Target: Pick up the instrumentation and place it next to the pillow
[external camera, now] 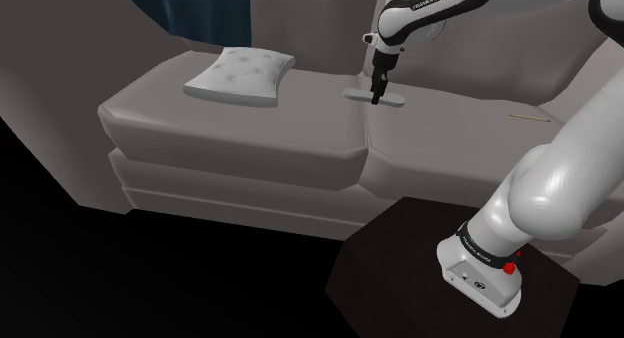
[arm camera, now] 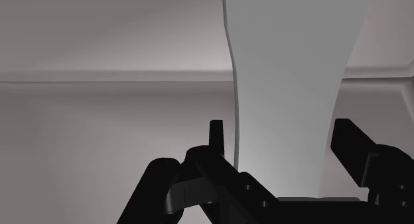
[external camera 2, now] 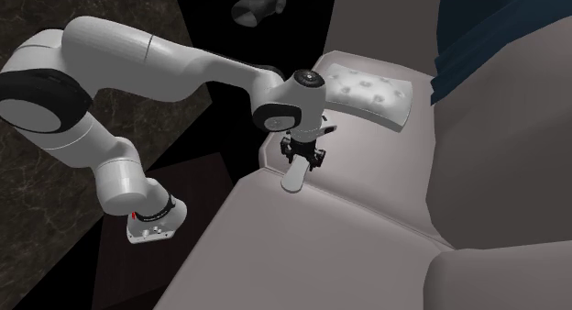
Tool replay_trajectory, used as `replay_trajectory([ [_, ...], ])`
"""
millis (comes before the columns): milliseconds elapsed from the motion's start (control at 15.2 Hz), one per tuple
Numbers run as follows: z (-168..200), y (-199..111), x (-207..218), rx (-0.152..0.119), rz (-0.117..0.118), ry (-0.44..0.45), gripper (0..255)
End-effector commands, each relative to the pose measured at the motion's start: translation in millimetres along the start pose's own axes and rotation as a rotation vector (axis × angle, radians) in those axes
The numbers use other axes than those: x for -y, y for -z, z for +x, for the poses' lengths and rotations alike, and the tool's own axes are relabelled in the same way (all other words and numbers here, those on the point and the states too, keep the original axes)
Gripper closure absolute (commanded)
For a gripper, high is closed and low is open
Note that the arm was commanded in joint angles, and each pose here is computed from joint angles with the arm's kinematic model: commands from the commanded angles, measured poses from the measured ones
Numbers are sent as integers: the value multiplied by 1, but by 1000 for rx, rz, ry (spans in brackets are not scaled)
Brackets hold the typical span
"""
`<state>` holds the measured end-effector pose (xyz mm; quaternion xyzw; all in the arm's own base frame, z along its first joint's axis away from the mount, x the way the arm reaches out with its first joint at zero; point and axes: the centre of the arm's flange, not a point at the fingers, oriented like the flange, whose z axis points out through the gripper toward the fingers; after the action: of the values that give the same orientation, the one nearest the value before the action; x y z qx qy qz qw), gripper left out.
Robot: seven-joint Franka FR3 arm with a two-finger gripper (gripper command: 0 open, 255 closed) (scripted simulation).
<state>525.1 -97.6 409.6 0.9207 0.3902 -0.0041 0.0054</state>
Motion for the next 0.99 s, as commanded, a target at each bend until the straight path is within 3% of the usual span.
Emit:
replay_trajectory([
  [0, 0, 11, 0, 0, 0, 0, 255],
  [924, -1, 84, 0, 0, 0, 0, 255],
])
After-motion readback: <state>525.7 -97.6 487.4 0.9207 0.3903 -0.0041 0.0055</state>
